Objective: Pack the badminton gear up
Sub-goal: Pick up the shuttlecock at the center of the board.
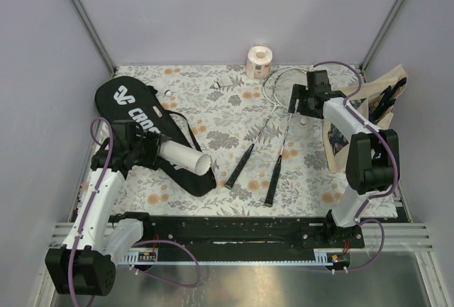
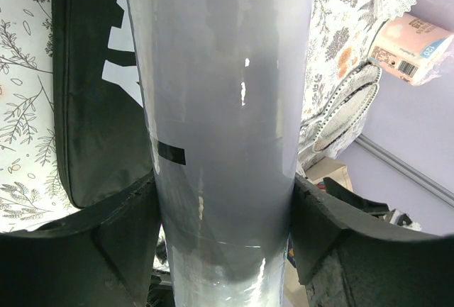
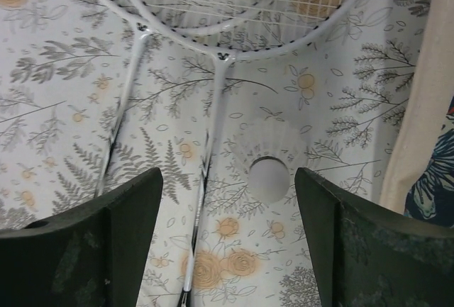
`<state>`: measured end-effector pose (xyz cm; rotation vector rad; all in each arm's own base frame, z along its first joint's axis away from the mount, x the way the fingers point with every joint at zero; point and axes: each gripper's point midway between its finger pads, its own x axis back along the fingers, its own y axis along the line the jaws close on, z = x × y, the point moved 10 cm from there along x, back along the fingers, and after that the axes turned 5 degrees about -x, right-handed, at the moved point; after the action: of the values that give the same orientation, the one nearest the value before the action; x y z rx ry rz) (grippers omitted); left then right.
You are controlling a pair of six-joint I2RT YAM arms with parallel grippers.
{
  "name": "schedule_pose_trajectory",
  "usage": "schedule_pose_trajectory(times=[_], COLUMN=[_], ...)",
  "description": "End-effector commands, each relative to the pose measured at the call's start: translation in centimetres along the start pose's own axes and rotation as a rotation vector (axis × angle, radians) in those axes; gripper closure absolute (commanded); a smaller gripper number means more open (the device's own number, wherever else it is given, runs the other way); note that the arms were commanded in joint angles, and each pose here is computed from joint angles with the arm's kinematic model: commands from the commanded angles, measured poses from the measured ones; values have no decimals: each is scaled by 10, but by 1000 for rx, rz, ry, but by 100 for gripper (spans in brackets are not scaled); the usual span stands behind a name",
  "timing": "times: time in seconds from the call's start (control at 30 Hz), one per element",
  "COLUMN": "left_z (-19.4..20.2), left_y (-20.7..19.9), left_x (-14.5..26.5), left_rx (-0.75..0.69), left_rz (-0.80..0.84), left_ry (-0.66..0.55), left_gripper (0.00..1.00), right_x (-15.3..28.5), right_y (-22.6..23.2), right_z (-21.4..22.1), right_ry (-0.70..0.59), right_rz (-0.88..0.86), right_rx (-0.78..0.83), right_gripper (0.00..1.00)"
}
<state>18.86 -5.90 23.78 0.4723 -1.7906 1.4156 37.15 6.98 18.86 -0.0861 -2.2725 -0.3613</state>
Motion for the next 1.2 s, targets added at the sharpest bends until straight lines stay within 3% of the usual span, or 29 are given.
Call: schedule_pose_trajectory(times=[0.0, 0.23, 0.67, 0.87, 1.0, 1.17], left_z=[-4, -4, -4, -4, -4, -4], left_y=[-20, -20, -16, -16, -17, -15], left_x=[16, 15, 14, 14, 17, 20], left_rx=[-27, -24, -23, -19, -22, -22], left_rz=[110, 106, 101, 101, 113, 117], left_ry=[-16, -16, -13, -13, -17, -25], left_gripper=[36, 36, 37, 37, 37, 37], right_x=[-9, -18, 8, 50, 60, 46], right_y=[-8, -13, -18, 10, 39, 53], right_z=[-4, 6, -7, 1, 27, 56], right_ry=[26, 67, -18, -5, 136, 309], right_rz=[101, 128, 191, -50, -375, -523], right_rx=[43, 46, 89, 72, 52, 25], right_gripper=[16, 29, 80, 83, 83, 80])
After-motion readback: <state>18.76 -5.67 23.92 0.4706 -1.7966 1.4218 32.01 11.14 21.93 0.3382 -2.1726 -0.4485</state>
